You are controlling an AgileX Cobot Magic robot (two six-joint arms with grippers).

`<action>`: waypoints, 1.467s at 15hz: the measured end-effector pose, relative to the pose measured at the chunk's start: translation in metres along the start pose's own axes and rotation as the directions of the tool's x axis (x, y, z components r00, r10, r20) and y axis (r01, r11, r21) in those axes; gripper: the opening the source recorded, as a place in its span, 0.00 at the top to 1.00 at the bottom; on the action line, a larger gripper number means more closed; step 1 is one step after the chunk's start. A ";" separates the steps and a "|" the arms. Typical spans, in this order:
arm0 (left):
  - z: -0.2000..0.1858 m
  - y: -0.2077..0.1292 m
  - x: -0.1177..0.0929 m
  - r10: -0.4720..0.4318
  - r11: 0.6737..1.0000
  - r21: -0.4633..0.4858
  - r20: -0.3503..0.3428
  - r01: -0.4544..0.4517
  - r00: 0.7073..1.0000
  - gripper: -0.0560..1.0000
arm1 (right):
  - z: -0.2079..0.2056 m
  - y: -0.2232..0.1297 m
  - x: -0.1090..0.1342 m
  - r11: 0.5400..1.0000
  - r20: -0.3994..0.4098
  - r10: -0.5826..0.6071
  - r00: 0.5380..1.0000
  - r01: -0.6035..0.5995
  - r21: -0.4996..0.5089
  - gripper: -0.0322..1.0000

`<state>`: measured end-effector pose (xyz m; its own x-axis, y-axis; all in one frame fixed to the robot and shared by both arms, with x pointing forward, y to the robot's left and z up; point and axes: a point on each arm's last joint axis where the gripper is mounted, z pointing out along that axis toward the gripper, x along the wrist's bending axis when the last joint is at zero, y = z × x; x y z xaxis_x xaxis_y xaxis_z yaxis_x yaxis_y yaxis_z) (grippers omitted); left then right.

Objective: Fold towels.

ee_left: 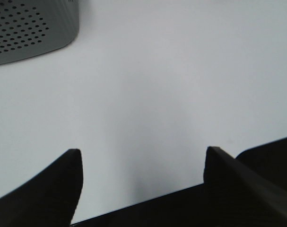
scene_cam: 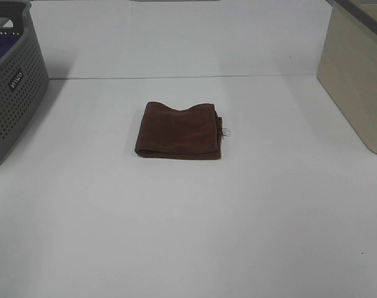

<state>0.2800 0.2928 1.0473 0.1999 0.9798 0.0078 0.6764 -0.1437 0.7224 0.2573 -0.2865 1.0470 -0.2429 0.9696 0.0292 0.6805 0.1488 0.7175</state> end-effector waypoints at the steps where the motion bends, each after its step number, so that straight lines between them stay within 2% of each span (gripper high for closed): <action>1: -0.001 0.000 0.000 -0.006 1.000 -0.006 -0.007 0.006 1.000 0.31 | 0.000 0.000 0.000 1.000 0.000 0.000 1.000 0.000 0.000 0.14; 2: -0.004 -0.002 0.001 -0.027 0.999 -0.027 -0.029 0.026 0.999 0.31 | 0.000 0.000 0.000 1.000 0.000 0.000 1.000 0.000 0.000 0.14; 3: -0.012 -0.007 0.002 -0.068 0.994 -0.091 -0.075 0.061 0.995 0.31 | -0.003 -0.002 0.000 1.000 0.002 -0.003 1.000 0.003 -0.026 0.14; 5: -0.023 -0.015 0.001 -0.099 0.981 -0.178 -0.111 0.079 0.989 0.31 | -0.010 -0.008 0.002 0.996 0.007 -0.007 1.000 0.008 -0.085 0.14; 9: -0.036 -0.026 -0.002 -0.115 0.955 -0.288 -0.132 0.073 0.985 0.31 | -0.021 -0.019 0.005 0.980 0.063 0.036 0.997 -0.023 -0.199 0.14; 22: -0.038 -0.028 -0.002 -0.113 0.950 -0.304 -0.134 0.068 0.985 0.31 | -0.021 -0.021 0.006 0.976 0.071 0.055 0.996 -0.038 -0.214 0.14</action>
<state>0.2336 0.3000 1.0530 0.0254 0.9995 0.0183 0.4404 -0.0276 0.8974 0.2270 -0.2876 1.0469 -0.1556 0.9876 0.0190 0.5253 0.0664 0.8483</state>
